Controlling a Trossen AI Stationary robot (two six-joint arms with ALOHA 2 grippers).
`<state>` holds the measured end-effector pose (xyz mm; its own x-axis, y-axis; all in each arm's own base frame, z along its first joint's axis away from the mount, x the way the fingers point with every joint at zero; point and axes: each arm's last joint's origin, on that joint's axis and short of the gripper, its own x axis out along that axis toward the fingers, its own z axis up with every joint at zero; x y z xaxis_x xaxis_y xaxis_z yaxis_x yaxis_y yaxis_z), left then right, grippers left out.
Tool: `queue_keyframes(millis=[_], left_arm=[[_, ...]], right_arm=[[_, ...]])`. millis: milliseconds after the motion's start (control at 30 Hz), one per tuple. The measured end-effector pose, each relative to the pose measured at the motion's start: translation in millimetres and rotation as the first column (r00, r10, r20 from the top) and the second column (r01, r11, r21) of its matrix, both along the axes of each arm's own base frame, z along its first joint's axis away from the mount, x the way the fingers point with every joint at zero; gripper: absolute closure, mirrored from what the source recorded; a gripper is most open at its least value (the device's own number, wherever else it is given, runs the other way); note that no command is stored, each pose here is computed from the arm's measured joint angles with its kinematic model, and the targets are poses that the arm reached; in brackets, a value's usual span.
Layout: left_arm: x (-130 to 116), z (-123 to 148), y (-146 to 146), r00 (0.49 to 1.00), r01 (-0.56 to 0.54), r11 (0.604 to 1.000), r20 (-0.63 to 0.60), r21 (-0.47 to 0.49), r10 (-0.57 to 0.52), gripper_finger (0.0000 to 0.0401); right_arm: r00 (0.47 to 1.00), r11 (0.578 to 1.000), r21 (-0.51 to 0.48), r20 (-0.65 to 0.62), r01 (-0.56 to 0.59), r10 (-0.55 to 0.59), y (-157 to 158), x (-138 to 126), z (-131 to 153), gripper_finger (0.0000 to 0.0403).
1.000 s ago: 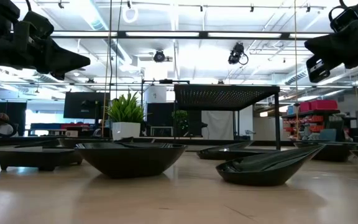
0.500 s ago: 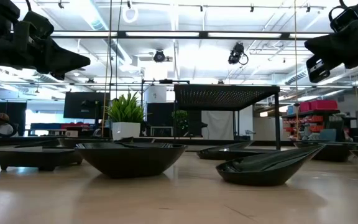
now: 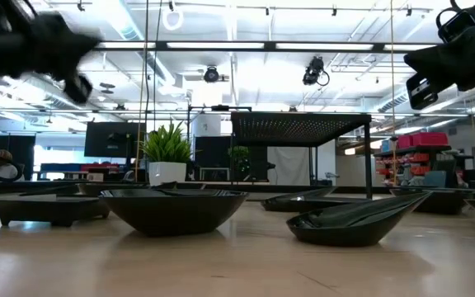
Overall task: Pick & Place Mini shaped plates
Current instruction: Put the leaf shaped plate on the shelf
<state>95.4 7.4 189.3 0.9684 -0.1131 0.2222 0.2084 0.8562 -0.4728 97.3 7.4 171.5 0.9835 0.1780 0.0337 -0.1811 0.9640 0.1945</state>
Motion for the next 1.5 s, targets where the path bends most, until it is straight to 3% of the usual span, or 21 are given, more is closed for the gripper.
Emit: queue_keyframes(millis=[133, 233, 433, 567, 700, 833, 933, 1100, 1300, 1500], left_arm=[[-6.7, 19.5, -7.2, 0.973, 0.045, 0.989, 0.218, 0.137, -0.075, 0.0357], [-5.1, 20.6, -9.2, 0.975, -0.021, 0.980, 0.223, 0.196, -0.024, 0.0357], [13.5, 14.1, -10.1, 0.990, -0.134, 0.942, 0.008, 0.309, 0.138, 0.0357], [30.7, 4.5, -11.1, 0.964, -0.105, 0.928, -0.192, 0.358, 0.183, 0.0357], [45.9, -8.1, -12.2, 0.883, -0.032, 0.946, -0.435, 0.323, 0.179, 0.0357], [54.9, -16.3, -12.8, 0.770, 0.022, 0.957, -0.615, 0.291, 0.169, 0.0357], [59.2, -18.8, -13.0, 0.711, 0.048, 0.956, -0.683, 0.289, 0.171, 0.0357], [65.7, -17.7, -13.3, 0.686, 0.057, 0.956, -0.707, 0.287, 0.171, 0.0353], [73.1, -24.1, -13.4, 0.664, 0.077, 0.946, -0.724, 0.314, 0.186, 0.0270], [81.4, -43.8, -12.8, 0.572, 0.104, 0.939, -0.792, 0.328, 0.213, 0.0193]], right_arm=[[1.000, 1.000, 0.000, 0.000, 0.000, 0.000, 0.0, 0.0, 0.0, 0.0378], [1.000, 1.000, 0.000, 0.000, 0.000, 0.000, 0.0, 0.0, 0.0, 0.0378], [1.000, 1.000, 0.000, 0.000, 0.000, 0.000, 0.0, 0.0, 0.0, 0.0378], [1.000, 1.000, 0.000, 0.000, 0.000, 0.000, 0.0, 0.0, 0.0, 0.0378], [1.000, 1.000, 0.000, 0.000, 0.000, 0.000, 0.0, 0.0, 0.0, 0.0378], [1.000, 1.000, 0.000, 0.000, 0.000, 0.000, 0.0, 0.0, 0.0, 0.0378], [1.000, 1.000, 0.000, 0.000, 0.000, 0.000, 0.0, 0.0, 0.0, 0.0378], [1.000, 1.000, 0.000, 0.000, 0.000, 0.000, 0.0, 0.0, 0.0, 0.0378], [1.000, 1.000, 0.000, 0.000, 0.000, 0.000, 0.0, 0.0, 0.0, 0.0378], [1.000, 1.000, 0.000, 0.000, 0.000, 0.000, 0.0, 0.0, 0.0, 0.0378]])
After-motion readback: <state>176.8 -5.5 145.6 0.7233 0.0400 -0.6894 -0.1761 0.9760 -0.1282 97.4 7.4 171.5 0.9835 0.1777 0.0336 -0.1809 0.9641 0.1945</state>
